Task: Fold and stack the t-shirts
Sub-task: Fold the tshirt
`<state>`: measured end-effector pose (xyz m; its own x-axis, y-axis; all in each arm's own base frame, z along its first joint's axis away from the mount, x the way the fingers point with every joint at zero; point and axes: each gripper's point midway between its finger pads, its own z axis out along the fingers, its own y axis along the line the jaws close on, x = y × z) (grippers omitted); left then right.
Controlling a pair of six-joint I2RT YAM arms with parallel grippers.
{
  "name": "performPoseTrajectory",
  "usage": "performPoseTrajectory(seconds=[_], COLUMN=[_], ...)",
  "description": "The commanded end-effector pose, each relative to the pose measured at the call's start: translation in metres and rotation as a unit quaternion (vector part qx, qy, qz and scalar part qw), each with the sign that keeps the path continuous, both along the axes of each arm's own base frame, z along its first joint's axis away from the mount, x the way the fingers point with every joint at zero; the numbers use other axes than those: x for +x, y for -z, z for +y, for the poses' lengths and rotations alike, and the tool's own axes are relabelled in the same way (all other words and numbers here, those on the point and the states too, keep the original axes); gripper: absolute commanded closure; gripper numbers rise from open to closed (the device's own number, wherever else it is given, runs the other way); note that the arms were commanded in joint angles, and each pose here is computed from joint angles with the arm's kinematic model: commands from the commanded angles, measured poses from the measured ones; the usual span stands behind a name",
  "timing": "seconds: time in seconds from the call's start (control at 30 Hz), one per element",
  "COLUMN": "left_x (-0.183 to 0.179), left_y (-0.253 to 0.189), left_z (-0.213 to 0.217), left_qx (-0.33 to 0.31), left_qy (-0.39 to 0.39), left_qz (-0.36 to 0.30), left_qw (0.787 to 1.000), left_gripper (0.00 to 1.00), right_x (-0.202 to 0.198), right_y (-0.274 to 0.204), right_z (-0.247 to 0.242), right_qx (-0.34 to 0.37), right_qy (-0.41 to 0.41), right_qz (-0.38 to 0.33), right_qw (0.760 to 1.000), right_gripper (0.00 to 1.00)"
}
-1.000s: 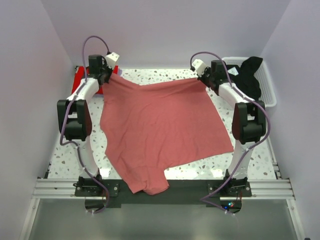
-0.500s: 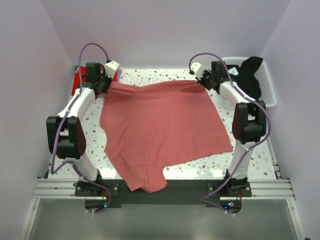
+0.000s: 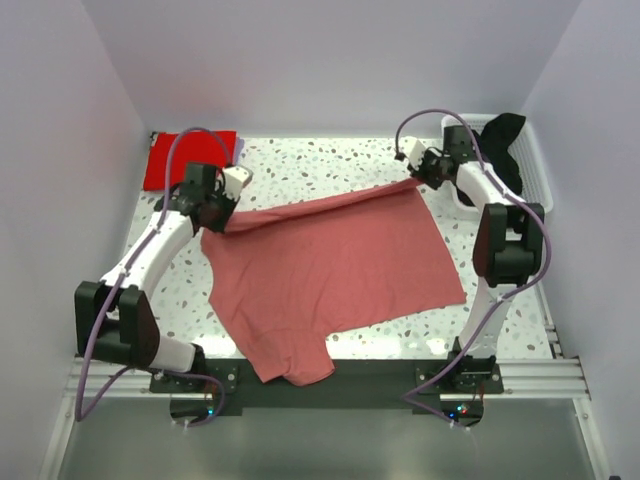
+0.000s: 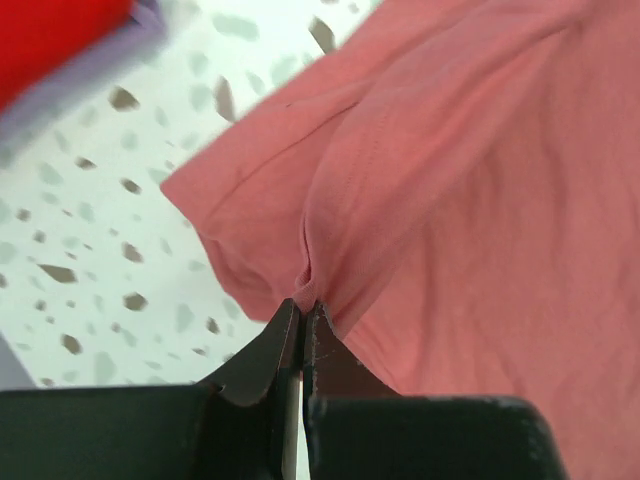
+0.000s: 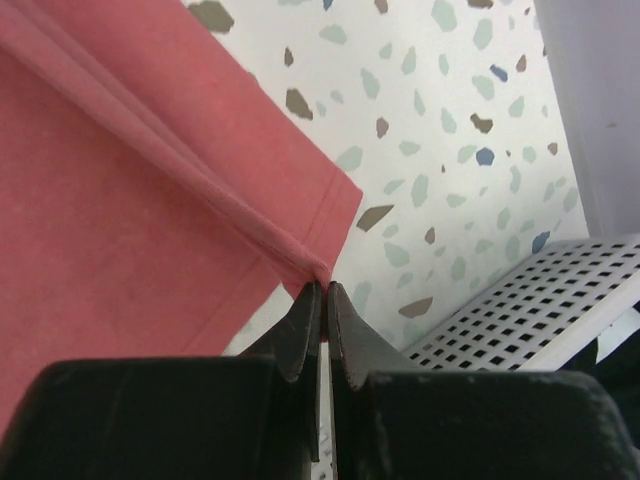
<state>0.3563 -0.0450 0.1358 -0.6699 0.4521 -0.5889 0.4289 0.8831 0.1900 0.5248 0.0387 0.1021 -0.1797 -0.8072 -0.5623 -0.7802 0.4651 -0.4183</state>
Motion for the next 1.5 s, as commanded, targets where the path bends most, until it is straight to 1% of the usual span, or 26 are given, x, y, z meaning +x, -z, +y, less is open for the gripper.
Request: performPoseTrajectory(seconds=[0.0, 0.07, 0.17, 0.23, 0.37, 0.5, 0.7, 0.83, 0.9, 1.1, 1.33, 1.43, 1.47], left_x=[-0.043, -0.058, -0.072, -0.073, -0.071, -0.061, -0.045, -0.036, -0.037, -0.050, -0.057, -0.068, -0.070], left_y=[0.021, 0.040, 0.064, 0.075, 0.089, 0.084, 0.056, 0.033, 0.031, 0.045, 0.043, 0.051, 0.052], left_z=[-0.008, -0.012, -0.017, -0.019, -0.013, -0.011, -0.013, -0.006, -0.004, -0.007, -0.004, -0.013, -0.015], left_qx=[-0.009, -0.007, -0.013, -0.017, 0.007, 0.016, 0.021, 0.043, 0.050, 0.048, 0.058, 0.038, 0.036], left_qy=[0.002, 0.009, 0.004, -0.007, -0.020, -0.016, 0.002, 0.009, 0.017, 0.039, 0.055, 0.086, 0.101], left_qz=[0.051, 0.078, 0.120, 0.141, 0.160, 0.149, 0.121, 0.095, 0.095, 0.121, 0.124, 0.144, 0.149], left_qw=[0.999, 0.997, 0.993, 0.990, 0.987, 0.989, 0.992, 0.994, 0.994, 0.991, 0.989, 0.985, 0.983], left_gripper=[1.00, 1.00, 1.00, 1.00, 1.00, 1.00, 1.00, 1.00, 1.00, 1.00, 1.00, 1.00, 0.91], right_x=[-0.014, -0.017, -0.020, -0.022, -0.026, -0.025, -0.023, -0.028, -0.031, -0.050, -0.062, -0.067, -0.068], right_y=[-0.012, -0.001, 0.021, 0.034, 0.040, 0.035, 0.019, 0.006, 0.004, 0.025, 0.030, 0.036, 0.038], right_z=[-0.002, 0.000, 0.004, 0.005, 0.004, 0.002, 0.003, -0.002, -0.003, -0.007, -0.012, -0.012, -0.013], right_qx=[-0.014, -0.015, -0.021, -0.025, -0.032, -0.038, -0.035, -0.041, -0.046, -0.061, -0.073, -0.076, -0.077], right_qy=[-0.053, -0.064, -0.071, -0.075, -0.082, -0.081, -0.084, -0.087, -0.093, -0.103, -0.109, -0.116, -0.118], right_qz=[-0.009, 0.004, 0.027, 0.038, 0.048, 0.042, 0.033, 0.028, 0.025, 0.054, 0.060, 0.069, 0.074], right_qw=[0.998, 0.998, 0.997, 0.996, 0.995, 0.995, 0.995, 0.995, 0.994, 0.991, 0.989, 0.988, 0.987], right_gripper=[1.00, 1.00, 1.00, 1.00, 1.00, 1.00, 1.00, 1.00, 1.00, 1.00, 1.00, 1.00, 1.00])
